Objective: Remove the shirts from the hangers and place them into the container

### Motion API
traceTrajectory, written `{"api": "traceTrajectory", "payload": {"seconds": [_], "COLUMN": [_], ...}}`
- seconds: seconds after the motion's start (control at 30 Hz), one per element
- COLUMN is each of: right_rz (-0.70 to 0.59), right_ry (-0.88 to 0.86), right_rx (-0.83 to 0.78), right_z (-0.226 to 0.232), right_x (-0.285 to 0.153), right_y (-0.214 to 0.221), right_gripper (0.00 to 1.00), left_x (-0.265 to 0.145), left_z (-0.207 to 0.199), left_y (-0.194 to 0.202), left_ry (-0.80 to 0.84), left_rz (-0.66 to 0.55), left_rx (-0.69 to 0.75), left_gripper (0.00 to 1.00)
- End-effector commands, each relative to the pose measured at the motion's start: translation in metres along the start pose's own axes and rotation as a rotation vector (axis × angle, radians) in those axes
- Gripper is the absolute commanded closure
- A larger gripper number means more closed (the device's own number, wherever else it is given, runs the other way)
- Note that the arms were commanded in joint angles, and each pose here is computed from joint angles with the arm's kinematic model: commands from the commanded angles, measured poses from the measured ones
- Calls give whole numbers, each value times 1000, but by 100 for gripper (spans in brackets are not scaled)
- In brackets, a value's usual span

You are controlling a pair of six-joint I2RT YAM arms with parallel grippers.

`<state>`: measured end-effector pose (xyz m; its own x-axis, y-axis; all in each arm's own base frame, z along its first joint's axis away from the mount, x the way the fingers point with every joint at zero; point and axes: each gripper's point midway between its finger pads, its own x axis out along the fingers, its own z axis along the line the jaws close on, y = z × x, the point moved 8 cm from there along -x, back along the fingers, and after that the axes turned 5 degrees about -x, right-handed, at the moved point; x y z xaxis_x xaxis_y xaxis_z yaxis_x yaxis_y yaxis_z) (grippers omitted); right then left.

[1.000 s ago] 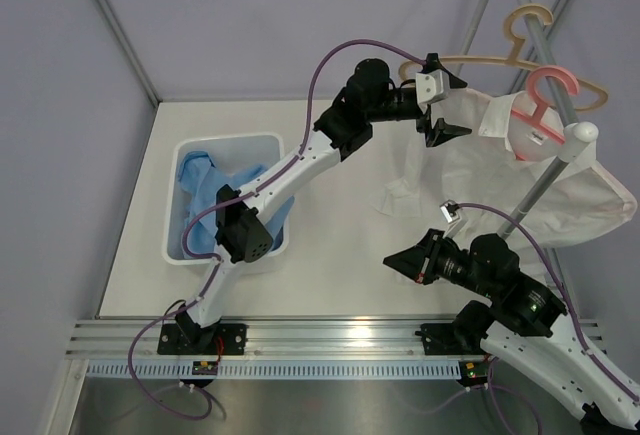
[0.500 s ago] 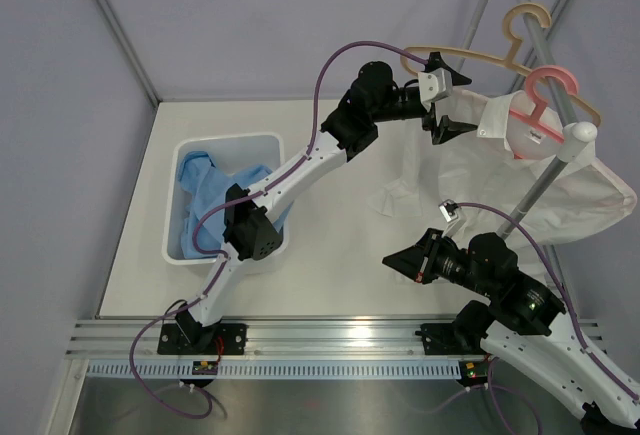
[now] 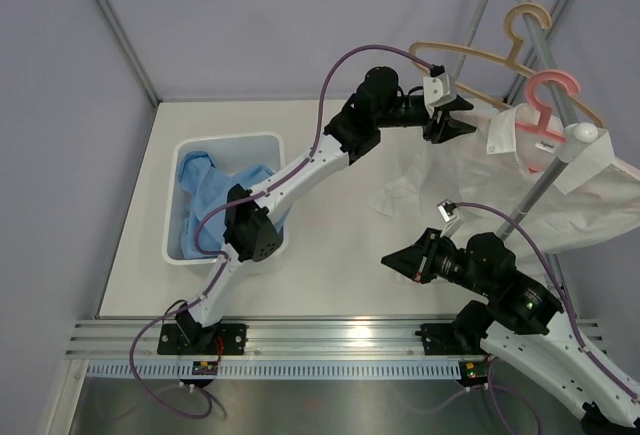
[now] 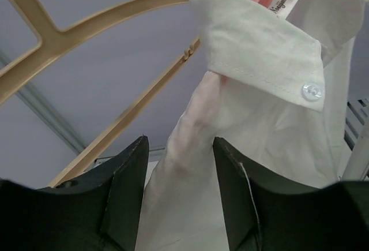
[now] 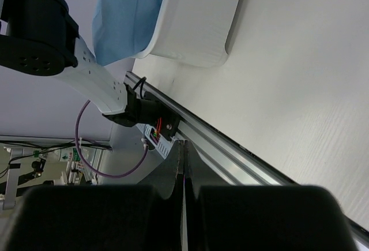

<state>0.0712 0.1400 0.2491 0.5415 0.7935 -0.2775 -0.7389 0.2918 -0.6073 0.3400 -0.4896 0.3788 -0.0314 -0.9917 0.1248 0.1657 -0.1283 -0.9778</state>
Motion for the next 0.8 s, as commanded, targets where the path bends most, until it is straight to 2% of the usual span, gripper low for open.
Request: {"api": "traceTrajectory", "payload": {"seconds": [0.0, 0.13, 0.2, 0.3, 0.33, 0.37, 0.4, 0.57, 0.77], "right_rz": [-33, -58, -53, -50, -53, -57, -62, -81, -94], "right_ry": [-22, -24, -23, -21, -25, -27, -33, -25, -18], "right_rx": [-3, -2, -4, -2, -1, -2, -5, -22, -47], "right_z": [6, 7, 8, 7, 8, 8, 10, 14, 20], "right_x": [-4, -12, -14, -16, -17, -19, -21, -30, -39], "right_y": [-4, -6, -6, -4, -4, -4, -5, -10, -16], "right_gripper": [100, 100, 100, 100, 100, 100, 100, 100, 100], "left_x": [-4, 4, 7, 6, 6, 2, 1, -18, -44], "left_z": [-34, -52, -61, -72, -75, -78, -80, -92, -94], "left_y": [-58, -65, -65, -71, -71, -81, -83, -117, -162], "left_ry": [93, 114, 122, 134, 130, 119, 107, 96, -57], "left_rz": [-62, -56, -41, -19, -9, -15, -6, -29, -69], "left_rx": [30, 26, 21, 22, 18, 26, 18, 2, -21], "left_gripper": [50, 57, 57, 67, 72, 93, 100, 100, 100]}}
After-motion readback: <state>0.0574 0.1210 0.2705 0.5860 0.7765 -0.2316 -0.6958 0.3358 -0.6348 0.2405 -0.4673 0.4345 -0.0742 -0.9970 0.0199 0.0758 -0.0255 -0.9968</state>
